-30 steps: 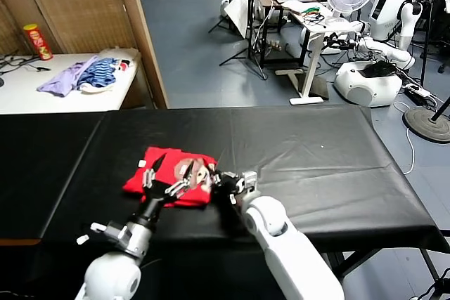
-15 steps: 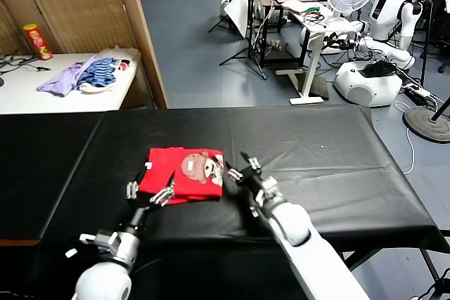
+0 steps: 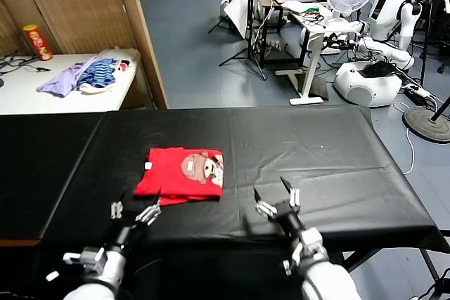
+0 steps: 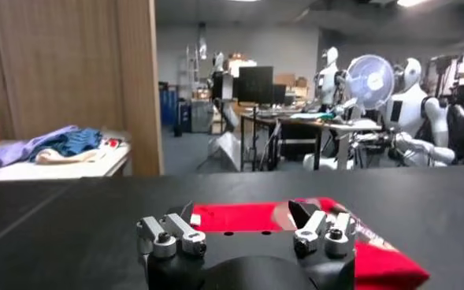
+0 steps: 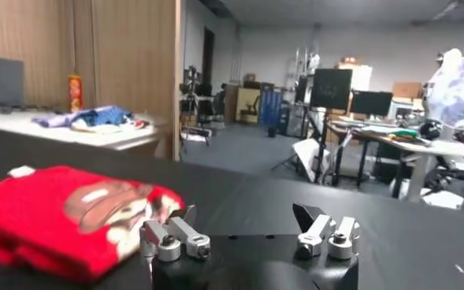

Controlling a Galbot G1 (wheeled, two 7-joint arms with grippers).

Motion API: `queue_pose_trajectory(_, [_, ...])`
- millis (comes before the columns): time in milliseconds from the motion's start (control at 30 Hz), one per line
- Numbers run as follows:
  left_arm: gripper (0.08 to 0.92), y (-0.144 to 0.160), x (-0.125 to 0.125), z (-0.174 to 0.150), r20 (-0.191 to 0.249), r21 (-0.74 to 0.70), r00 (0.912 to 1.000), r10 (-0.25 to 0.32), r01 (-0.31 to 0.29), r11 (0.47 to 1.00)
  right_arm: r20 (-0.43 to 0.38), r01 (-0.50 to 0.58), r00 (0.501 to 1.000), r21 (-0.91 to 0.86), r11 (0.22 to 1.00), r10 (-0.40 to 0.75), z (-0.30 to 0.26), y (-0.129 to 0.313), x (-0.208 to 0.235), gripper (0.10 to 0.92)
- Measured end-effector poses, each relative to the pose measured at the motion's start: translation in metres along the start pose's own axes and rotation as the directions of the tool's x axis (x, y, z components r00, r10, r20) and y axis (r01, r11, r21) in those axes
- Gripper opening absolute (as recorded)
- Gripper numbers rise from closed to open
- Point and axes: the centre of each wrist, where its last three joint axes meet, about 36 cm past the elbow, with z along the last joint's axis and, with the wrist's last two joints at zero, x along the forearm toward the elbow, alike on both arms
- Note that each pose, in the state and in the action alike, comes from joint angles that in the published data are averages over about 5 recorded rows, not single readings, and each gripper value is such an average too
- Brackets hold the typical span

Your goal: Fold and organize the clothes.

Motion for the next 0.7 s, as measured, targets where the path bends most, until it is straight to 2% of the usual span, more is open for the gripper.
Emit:
queue_pose_trajectory(167, [0.798, 0.002, 0.027, -0.001, -0.109, 0.037, 0.9936, -0.031, 0.035, 0.999, -0.07, -0.043, 0.997, -0.012, 0.999, 0.042, 0.0, 0.006, 0.041, 0.798])
queue_pose_trajectory(367, [0.798, 0.008, 0.054, -0.01, -0.233, 0.094, 0.9703, -0.065, 0.089, 0.992, -0.151, -0.092, 0.985, -0.052, 0.994, 0.083, -0.012, 0.018, 0.078, 0.798])
queue_pose_trajectory(567, [0.798, 0.016, 0.076, -0.022, -0.29, 0.09, 0.9531, -0.088, 0.118, 0.989, -0.225, -0.132, 0.968, -0.096, 0.987, 0.108, -0.02, 0.027, 0.102, 0.798])
queue_pose_trajectory(700, [0.798, 0.017, 0.086, -0.03, -0.315, 0.077, 0.9436, -0.101, 0.131, 0.988, -0.246, -0.137, 0.963, -0.104, 0.985, 0.108, -0.02, 0.029, 0.109, 0.798])
